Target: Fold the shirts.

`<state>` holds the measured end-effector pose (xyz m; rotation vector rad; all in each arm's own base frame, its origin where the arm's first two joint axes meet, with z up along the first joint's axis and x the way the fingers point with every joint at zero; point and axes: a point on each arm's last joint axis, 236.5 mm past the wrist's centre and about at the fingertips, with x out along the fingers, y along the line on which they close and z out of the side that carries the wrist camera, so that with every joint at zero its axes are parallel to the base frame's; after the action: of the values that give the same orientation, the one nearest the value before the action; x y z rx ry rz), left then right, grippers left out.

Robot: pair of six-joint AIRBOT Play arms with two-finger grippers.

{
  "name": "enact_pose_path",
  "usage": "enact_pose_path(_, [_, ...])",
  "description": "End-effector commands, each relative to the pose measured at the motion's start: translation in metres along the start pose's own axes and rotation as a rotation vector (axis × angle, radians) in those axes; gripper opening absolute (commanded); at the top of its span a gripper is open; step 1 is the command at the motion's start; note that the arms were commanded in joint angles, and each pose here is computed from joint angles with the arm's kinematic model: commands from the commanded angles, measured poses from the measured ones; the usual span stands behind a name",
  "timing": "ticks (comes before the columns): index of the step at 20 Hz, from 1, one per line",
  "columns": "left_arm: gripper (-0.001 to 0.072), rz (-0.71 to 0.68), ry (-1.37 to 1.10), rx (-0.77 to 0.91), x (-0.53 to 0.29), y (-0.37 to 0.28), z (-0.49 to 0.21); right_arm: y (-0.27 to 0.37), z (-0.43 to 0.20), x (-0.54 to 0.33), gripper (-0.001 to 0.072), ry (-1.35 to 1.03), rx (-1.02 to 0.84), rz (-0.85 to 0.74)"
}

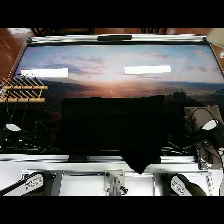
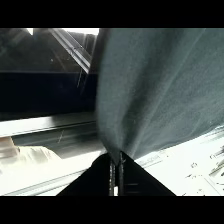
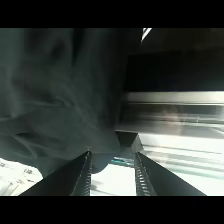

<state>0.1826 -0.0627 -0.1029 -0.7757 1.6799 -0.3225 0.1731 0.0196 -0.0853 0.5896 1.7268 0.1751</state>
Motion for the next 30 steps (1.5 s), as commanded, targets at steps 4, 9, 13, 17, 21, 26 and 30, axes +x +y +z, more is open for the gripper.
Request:
enact_pose_path(4, [0.003, 0.005, -0.014, -0.015, 0.0, 0.001, 0.003, 0.004, -0.008, 0.018, 0.0486, -0.019, -0.009, 0.037])
enact_pose_path(9, [0.003, 0.008, -0.022, -0.015, 0.0, 0.002, 0.005, 0.009, -0.011, 0.025, 0.05, -0.007, -0.033, 0.032])
enact_pose_path(13, [0.003, 0.009, -0.023, -0.015, -0.001, 0.002, 0.005, 0.021, -0.019, 0.045, 0.0497, 0.021, -0.077, 0.013])
enact_pose_path(17, [0.003, 0.013, -0.034, -0.009, -0.002, 0.002, 0.009, 0.016, -0.022, 0.048, 0.0061, 0.04, -0.045, -0.043])
enact_pose_path(21, [0.0029, 0.033, -0.113, 0.154, -0.032, -0.013, 0.039, 0.046, -0.005, 0.014, 0.0061, -0.046, -0.229, 0.012])
enact_pose_path(26, [0.0028, 0.094, -0.377, 0.268, -0.12, -0.059, 0.115, 0.087, 0.087, -0.07, 0.0059, -0.385, -0.22, 0.01])
enact_pose_path(30, [0.0029, 0.113, -0.506, 0.267, -0.149, -0.083, 0.172, 0.102, 0.164, -0.09, 0.0059, -0.48, -0.138, 0.064])
